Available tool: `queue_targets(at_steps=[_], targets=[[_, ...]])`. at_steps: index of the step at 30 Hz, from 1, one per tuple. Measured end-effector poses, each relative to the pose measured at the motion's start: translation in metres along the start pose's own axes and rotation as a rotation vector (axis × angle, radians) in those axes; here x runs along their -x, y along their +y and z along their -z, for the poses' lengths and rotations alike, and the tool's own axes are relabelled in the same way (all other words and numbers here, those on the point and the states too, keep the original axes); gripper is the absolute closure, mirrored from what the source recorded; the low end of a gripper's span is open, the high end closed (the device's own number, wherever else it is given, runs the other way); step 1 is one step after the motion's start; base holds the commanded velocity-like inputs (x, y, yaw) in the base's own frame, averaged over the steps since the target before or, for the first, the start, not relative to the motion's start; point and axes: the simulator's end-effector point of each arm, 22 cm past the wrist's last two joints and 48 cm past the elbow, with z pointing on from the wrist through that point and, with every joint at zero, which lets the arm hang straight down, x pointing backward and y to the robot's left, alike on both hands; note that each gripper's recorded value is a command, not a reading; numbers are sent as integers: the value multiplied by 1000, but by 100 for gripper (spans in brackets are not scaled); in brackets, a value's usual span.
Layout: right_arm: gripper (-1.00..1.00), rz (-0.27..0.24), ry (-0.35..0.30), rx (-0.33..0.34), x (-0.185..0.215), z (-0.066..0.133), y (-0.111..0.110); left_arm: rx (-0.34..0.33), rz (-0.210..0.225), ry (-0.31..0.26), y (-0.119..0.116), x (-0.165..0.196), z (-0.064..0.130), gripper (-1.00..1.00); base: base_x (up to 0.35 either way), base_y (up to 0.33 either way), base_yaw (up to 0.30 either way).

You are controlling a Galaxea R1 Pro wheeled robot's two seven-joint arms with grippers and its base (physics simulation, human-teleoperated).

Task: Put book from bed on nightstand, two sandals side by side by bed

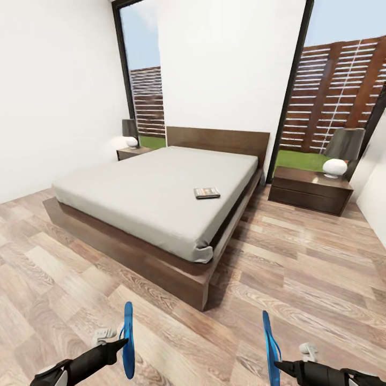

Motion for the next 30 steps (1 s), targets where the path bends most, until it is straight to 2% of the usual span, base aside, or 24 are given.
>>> queue_targets(at_steps=[30], targets=[[100, -8, 12, -2, -6, -2, -3, 2, 7, 13, 3, -6, -1, 100, 0, 0, -267]])
